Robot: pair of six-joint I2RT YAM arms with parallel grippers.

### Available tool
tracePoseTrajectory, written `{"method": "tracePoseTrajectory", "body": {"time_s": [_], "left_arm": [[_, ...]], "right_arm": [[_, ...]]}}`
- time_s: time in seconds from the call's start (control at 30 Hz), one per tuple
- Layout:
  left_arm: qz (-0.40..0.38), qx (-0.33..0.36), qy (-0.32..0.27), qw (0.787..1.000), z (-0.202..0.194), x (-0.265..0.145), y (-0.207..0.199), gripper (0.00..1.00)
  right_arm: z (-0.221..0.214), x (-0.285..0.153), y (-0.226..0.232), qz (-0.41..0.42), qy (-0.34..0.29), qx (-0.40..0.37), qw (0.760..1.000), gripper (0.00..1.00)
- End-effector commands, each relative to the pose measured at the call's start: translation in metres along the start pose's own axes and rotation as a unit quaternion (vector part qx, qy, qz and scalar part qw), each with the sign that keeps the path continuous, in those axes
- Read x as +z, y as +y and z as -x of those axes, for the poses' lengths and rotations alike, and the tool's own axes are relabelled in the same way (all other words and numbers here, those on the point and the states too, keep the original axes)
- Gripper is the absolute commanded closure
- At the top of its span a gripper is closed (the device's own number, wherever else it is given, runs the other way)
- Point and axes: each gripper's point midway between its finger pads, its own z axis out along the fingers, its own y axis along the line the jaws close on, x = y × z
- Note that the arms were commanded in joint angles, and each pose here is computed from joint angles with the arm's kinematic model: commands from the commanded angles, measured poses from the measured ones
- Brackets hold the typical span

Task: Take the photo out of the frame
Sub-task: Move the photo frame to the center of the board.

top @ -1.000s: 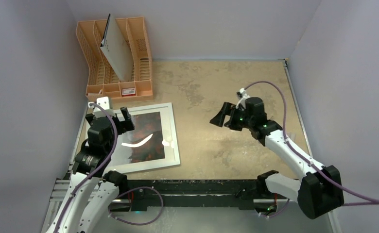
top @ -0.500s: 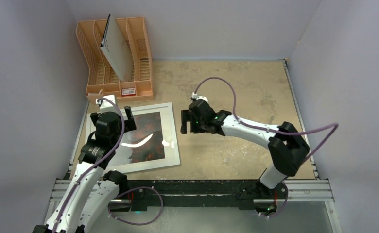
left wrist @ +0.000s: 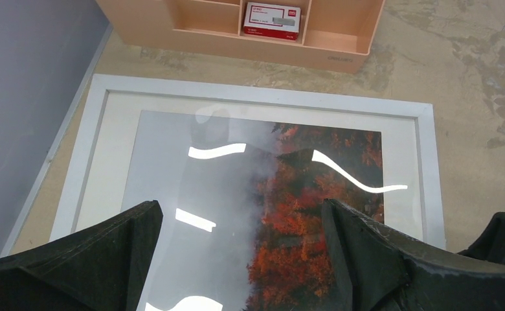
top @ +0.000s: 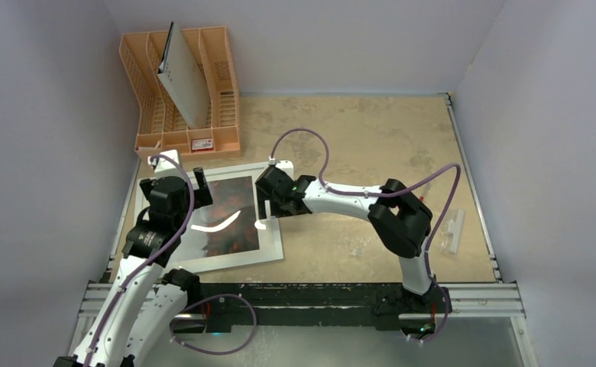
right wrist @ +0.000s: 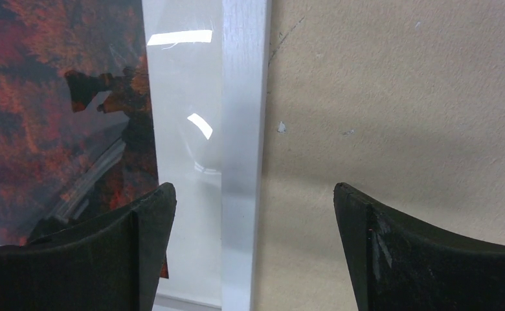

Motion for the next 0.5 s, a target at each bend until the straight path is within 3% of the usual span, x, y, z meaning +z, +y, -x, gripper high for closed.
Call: {"method": "tracePoseTrajectory", "body": {"time_s": [0.0, 0.47], "left_arm": [[0.004, -0.011, -0.009, 1.000, 0.005, 0.000, 0.002, 0.00], [0.000, -0.008, -0.002, 1.000, 0.003, 0.003, 0.000, 0.00]], "right_arm": [[0.006, -0.001, -0.011, -0.057, -0.005, 0.015, 0.998, 0.08], [-0.012, 0.025, -0.011, -0.067, 0.034, -0.011, 0.997, 0.07]]}}
